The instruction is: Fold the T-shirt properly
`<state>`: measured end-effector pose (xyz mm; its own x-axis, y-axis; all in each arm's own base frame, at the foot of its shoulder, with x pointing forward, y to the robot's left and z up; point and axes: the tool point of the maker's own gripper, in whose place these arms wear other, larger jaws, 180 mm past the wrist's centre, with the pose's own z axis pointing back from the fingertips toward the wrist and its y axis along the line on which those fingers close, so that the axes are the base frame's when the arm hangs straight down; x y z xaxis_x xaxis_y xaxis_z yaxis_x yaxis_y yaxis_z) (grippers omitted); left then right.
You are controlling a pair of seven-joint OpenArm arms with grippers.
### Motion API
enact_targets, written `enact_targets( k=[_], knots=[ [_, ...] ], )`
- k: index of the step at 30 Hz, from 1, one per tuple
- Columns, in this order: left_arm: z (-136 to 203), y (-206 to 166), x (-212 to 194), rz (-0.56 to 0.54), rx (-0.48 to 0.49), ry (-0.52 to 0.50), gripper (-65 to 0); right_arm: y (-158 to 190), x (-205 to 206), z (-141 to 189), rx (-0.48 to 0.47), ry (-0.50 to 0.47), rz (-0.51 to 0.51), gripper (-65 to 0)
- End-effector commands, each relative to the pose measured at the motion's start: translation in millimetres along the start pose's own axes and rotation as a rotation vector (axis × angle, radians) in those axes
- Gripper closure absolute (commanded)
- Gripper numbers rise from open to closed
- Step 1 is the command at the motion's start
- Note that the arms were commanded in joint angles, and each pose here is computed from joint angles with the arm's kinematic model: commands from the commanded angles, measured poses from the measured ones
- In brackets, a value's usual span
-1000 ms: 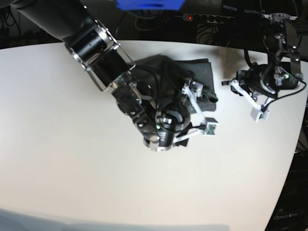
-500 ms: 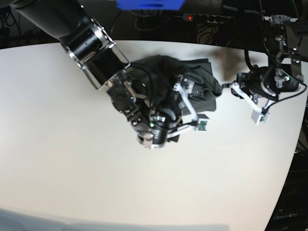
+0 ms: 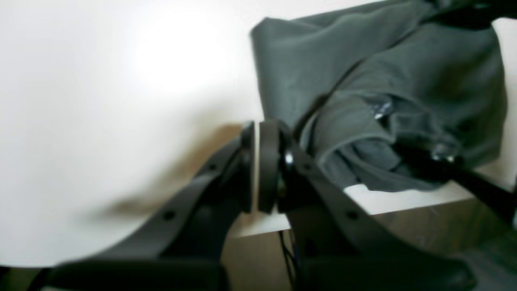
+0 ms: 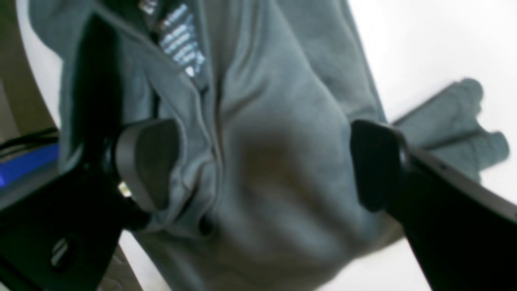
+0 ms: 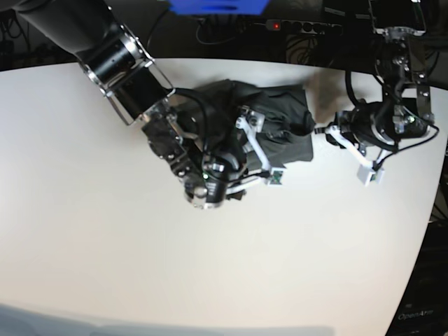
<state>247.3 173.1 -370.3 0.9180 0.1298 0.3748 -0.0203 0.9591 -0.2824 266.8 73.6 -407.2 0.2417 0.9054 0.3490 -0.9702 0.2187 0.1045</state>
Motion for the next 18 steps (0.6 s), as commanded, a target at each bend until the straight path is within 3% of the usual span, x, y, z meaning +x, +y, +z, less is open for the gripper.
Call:
enact_targets(
  k=[1, 5, 18],
  knots=[
    [6.0, -0.5, 9.7, -0.015, -0.001, -0.031, -2.4, -1.9, 11.6, 6.3, -0.01, -0.034, 0.018, -65.0],
    [7.0, -1.7, 15.4, -0.019, -0.004, -0.041, -2.4, 0.9, 15.0, 2.5, -0.001, -0.08, 0.008, -65.0],
    [6.9, -2.2, 16.7, -0.019, -0.005, -0.042, -2.4, -31.5, -48.5, 6.3, -0.061, -0.02, -0.049, -65.0]
  ],
)
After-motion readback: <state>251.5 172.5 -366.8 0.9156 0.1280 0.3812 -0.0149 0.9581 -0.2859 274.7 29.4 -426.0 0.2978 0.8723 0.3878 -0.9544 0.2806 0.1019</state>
